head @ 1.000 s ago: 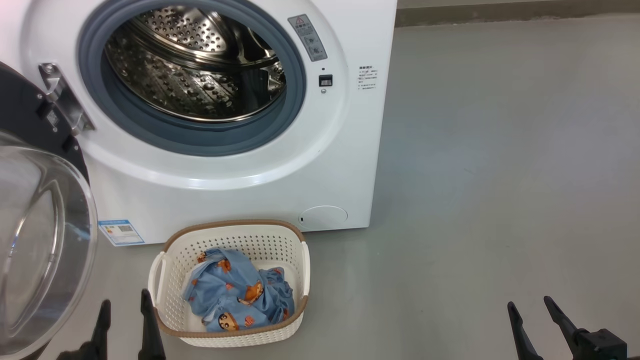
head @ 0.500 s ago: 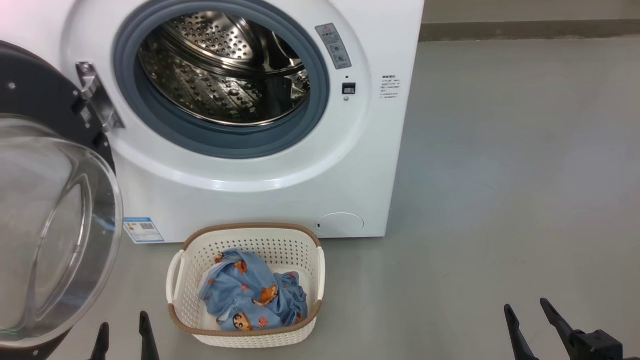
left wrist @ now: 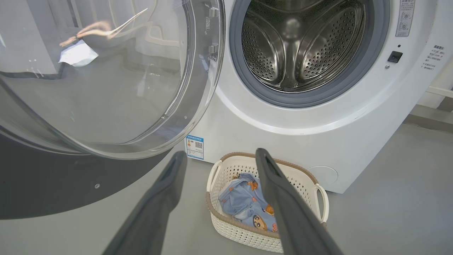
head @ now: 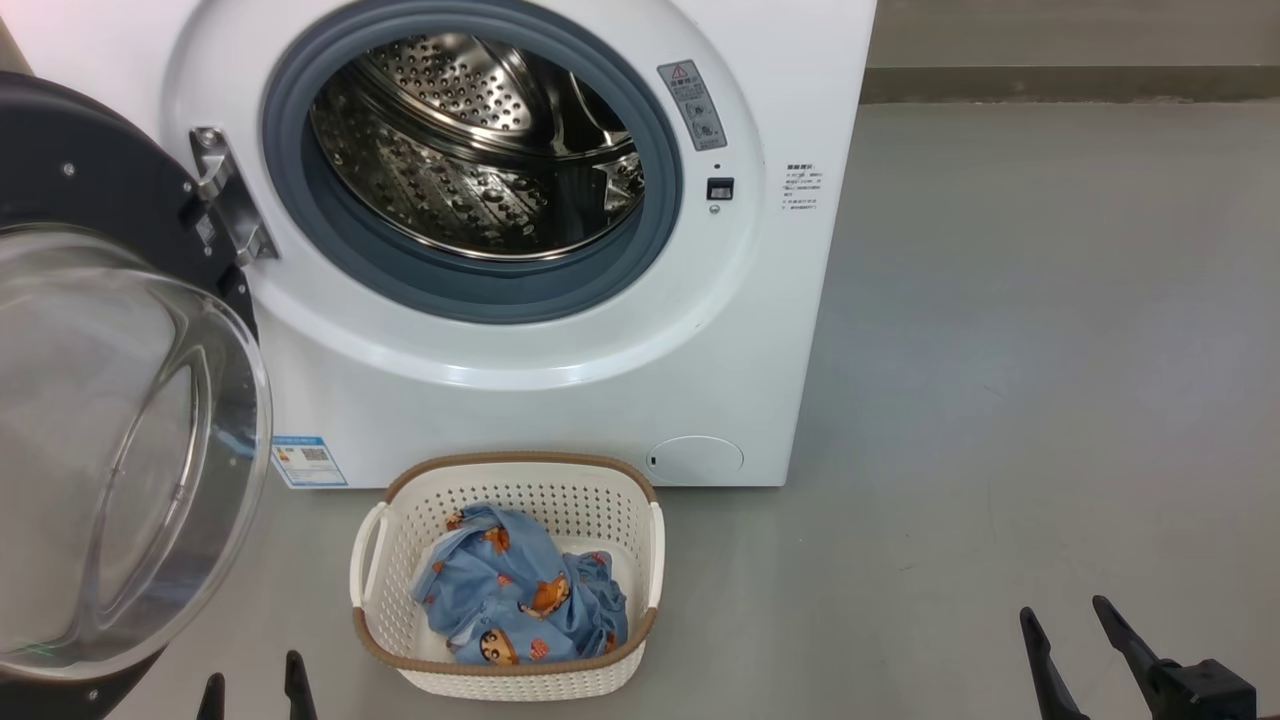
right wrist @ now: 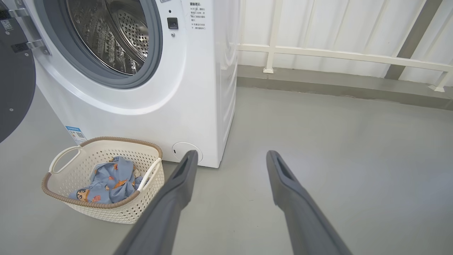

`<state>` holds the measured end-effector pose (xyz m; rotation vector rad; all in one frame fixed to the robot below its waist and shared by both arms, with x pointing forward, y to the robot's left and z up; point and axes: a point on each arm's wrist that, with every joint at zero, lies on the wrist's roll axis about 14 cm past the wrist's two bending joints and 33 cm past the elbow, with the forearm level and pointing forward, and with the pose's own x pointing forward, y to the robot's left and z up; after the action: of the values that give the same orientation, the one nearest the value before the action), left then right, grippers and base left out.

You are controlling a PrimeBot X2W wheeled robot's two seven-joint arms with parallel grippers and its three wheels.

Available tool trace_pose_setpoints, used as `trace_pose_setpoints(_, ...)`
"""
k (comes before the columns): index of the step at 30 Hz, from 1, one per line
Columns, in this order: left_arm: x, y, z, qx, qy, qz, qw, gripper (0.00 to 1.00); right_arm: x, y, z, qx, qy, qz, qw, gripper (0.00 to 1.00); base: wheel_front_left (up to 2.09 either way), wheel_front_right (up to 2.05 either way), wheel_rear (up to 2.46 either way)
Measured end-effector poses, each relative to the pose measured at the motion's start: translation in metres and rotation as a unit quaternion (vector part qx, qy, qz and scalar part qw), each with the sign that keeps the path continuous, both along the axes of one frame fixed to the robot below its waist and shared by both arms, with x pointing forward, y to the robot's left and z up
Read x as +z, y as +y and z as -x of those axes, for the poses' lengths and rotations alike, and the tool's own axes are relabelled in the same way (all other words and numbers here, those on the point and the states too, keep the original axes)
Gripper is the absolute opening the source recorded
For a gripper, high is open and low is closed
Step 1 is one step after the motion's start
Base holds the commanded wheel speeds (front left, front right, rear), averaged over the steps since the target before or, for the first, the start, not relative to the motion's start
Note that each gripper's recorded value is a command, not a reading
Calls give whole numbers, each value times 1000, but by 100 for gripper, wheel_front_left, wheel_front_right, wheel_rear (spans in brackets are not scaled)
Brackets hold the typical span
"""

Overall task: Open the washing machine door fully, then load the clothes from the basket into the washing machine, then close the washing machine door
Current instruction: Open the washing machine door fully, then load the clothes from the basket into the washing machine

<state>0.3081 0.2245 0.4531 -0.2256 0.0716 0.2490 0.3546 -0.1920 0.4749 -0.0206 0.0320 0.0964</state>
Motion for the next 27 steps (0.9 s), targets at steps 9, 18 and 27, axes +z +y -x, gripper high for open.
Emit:
trace_pose_setpoints(9, -1, 1, 1, 1, 1, 0, 1000, 100, -1, 0, -1, 1, 1, 9, 1000, 100, 0, 0, 0)
trace_pose_setpoints(18, -2, -3, -2, -5, 3, 0, 1000, 100, -2, -2, 1, -3, 3, 8, 1000, 100, 0, 0, 0)
trace_pose_setpoints(27, -6, -5, -2, -9, 10, -3, 1000, 100, -3, -3, 1, -5, 4, 7, 1000, 100, 51, -51, 0)
